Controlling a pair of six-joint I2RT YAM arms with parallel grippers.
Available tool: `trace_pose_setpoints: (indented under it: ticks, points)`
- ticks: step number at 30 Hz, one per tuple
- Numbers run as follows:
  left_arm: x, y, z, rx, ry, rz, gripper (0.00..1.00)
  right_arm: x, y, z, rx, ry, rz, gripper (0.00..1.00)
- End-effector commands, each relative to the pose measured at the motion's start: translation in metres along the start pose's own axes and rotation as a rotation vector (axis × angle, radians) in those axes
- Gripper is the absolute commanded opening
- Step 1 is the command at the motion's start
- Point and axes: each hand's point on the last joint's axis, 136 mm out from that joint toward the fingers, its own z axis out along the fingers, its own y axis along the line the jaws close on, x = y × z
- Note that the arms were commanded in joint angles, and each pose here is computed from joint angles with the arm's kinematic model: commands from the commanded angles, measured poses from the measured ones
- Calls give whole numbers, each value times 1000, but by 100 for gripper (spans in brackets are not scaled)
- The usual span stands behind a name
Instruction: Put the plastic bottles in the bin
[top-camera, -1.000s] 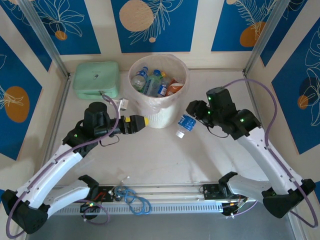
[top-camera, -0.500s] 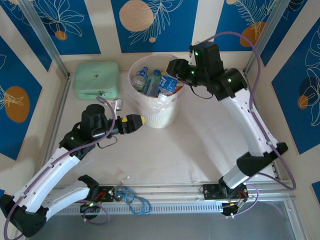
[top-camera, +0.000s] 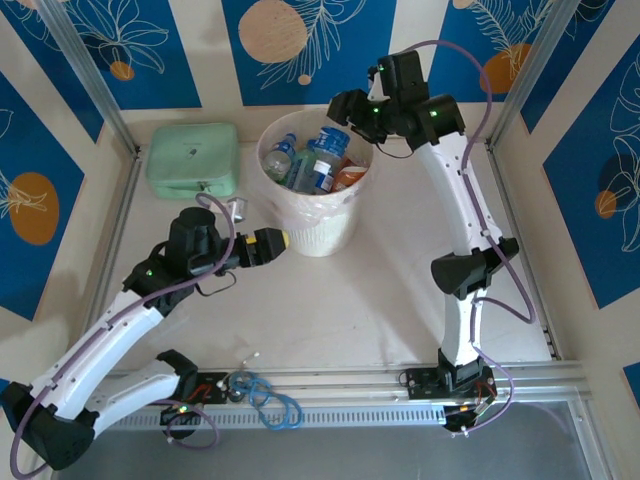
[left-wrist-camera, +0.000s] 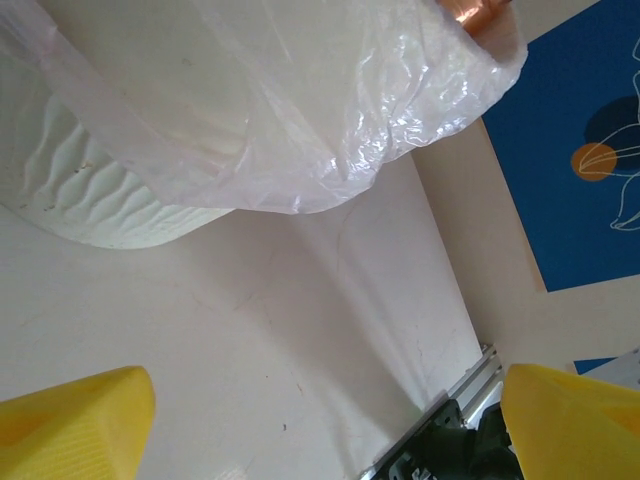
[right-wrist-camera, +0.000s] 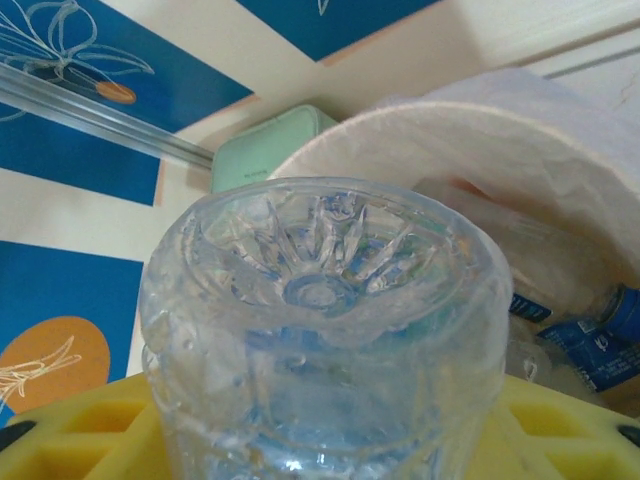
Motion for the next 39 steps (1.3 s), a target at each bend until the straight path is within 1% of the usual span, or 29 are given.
trace_pose_setpoints:
  ticks: [1, 4, 10, 13, 15, 18, 20, 22, 27, 31, 33, 36, 39]
  points:
    - [-7, -2, -3, -12, -18, 27, 89, 11, -1, -3, -2, 55, 1, 63]
    - [-7, -1, -3, -20, -16, 31, 89, 10, -12, -3, 39, 50, 15, 69]
    - [-11, -4, -8, -29, -24, 50, 89, 6, -10, -9, 34, 35, 12, 75]
    - [-13, -5, -10, -31, -29, 55, 89, 6, -9, -10, 36, 28, 7, 74]
    - [-15, -5, -10, -33, -34, 54, 89, 6, -5, -10, 28, 22, -13, 71]
    - [-14, -4, -10, -35, -31, 52, 89, 8, 4, -5, 2, 22, -53, 58]
    - [-14, -3, -10, -39, -30, 53, 89, 9, 11, 1, -29, 28, -76, 43]
    - [-15, -3, -11, -42, -32, 53, 89, 9, 16, 6, -45, 27, -100, 36]
    - [-17, -2, -13, -48, -40, 55, 89, 18, 10, 26, -21, 63, -111, 33]
    - [-17, -1, -12, -49, -39, 50, 88, 30, -7, 47, 38, 105, -118, 31]
    - [-17, 0, -12, -49, -38, 48, 88, 37, -16, 56, 66, 131, -110, 28]
    - [-17, 0, -14, -51, -42, 49, 88, 40, -18, 55, 89, 125, -128, 27]
    - [-17, 2, -16, -59, -46, 48, 88, 33, -4, 42, 59, 85, -147, 30]
